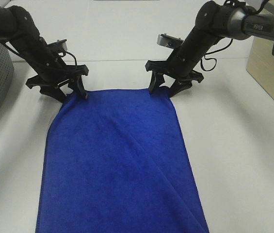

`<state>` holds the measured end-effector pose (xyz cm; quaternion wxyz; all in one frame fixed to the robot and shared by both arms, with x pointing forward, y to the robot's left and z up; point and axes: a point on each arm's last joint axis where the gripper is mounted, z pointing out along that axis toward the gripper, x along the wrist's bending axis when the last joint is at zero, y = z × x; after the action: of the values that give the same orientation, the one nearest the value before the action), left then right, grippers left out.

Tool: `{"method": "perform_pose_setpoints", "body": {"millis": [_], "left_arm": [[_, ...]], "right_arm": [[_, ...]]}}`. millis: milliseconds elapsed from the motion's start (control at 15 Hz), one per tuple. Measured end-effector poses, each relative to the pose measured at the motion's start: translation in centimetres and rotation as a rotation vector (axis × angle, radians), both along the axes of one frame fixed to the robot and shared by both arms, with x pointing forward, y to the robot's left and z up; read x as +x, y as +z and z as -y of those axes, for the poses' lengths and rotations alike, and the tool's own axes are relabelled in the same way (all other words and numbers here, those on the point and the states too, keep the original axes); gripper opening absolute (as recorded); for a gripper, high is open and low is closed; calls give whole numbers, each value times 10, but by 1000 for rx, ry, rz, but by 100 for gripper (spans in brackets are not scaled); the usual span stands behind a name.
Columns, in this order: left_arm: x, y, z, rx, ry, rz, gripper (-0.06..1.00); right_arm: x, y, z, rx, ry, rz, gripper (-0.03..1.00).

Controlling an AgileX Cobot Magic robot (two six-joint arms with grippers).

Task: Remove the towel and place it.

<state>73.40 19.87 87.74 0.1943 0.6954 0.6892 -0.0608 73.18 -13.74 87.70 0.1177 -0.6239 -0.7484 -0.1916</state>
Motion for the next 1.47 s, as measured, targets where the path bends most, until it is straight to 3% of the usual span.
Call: {"method": "perform_pose_setpoints", "body": {"millis": [333,533,733,933,1067,1333,1467], "left_arm": [[0,0,7,-15,-6,10,59],[0,-1,6,-6,-9,10,53],[0,-2,6,7,-24,12,35],[0,-6,5,23,-88,31,6],[1,-3,5,37,-142,60,1],[12,14,5,67,-190,150,1],[18,21,8,79,-199,207,1]], "right_arm": [[-2,-2,-9,-2,13,13,62],[-2,-2,-9,-18,21,19,56],[-1,-4,-8,-39,24,33,34],[0,-7,-5,-74,35,46,5],[1,-4,-2,-124,54,71,2],[6,1,7,-238,98,162,2],[14,13,8,-253,105,235,2]]}}
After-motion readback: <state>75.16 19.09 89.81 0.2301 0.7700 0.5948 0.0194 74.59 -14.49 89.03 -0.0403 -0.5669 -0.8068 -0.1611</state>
